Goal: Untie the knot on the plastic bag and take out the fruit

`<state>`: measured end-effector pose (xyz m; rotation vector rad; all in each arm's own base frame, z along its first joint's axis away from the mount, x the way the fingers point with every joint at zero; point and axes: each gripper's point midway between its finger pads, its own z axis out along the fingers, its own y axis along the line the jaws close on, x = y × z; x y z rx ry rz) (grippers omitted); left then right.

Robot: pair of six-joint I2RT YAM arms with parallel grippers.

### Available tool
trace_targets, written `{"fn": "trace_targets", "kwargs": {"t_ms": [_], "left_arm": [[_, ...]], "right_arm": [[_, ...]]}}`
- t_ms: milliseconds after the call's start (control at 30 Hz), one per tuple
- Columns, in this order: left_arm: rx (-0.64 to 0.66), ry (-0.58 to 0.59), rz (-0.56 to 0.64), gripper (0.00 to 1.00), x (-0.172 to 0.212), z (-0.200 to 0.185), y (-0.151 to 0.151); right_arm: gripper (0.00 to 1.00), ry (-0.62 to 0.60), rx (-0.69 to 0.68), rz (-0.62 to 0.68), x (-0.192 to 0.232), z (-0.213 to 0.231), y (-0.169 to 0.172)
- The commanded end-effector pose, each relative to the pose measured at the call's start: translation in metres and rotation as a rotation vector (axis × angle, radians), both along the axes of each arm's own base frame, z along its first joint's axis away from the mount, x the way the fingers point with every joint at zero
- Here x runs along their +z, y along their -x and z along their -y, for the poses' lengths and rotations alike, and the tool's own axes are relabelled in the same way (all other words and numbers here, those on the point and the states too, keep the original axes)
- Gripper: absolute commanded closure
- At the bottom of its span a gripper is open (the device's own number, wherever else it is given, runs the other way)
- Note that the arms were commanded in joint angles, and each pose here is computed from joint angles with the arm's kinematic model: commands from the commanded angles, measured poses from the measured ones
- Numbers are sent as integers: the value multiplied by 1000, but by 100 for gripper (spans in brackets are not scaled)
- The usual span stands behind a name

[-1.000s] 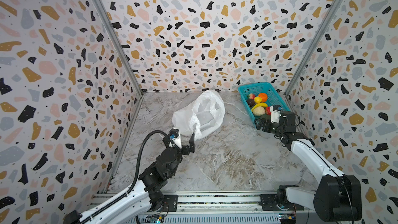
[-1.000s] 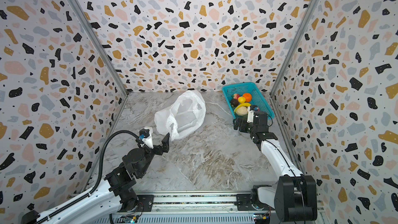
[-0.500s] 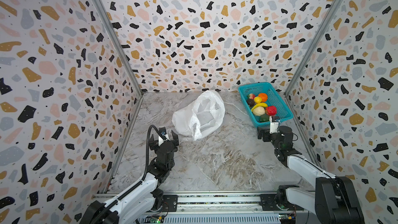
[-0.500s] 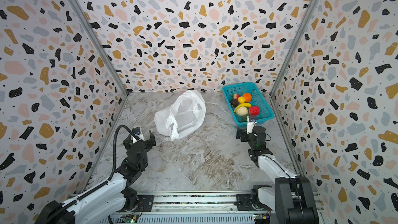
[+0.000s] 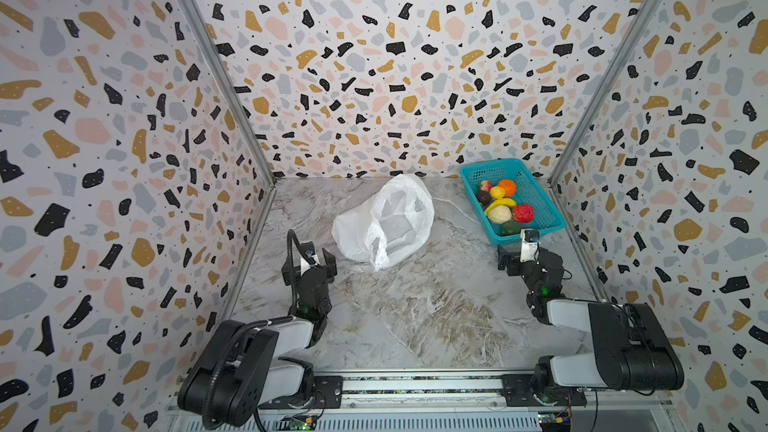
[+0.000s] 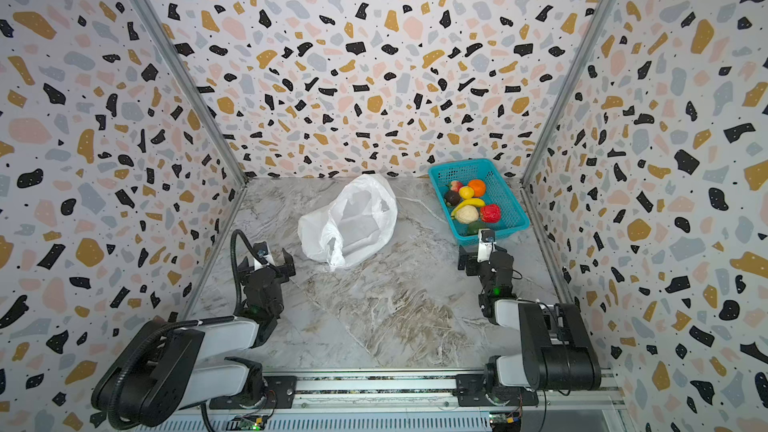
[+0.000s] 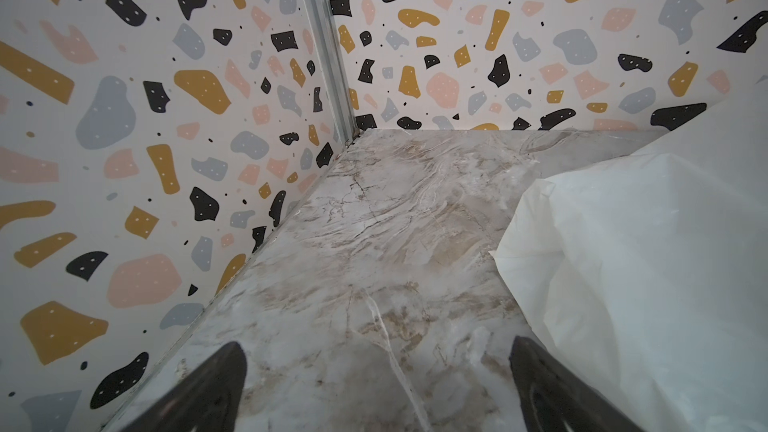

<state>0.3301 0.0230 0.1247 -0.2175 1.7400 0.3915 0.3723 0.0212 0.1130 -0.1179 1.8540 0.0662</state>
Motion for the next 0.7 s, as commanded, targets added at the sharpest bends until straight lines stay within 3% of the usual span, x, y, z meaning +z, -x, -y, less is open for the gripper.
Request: {"fn": "trace_targets", "kwargs": {"t_ms": [0, 667], "left_arm": [[-6, 22, 122, 0, 22, -2, -4], [-1, 52, 110, 1, 13, -9, -7]], "right_arm": [[1, 2, 41, 115, 21, -5, -3], [1, 53, -11, 141, 9, -8, 3]]}}
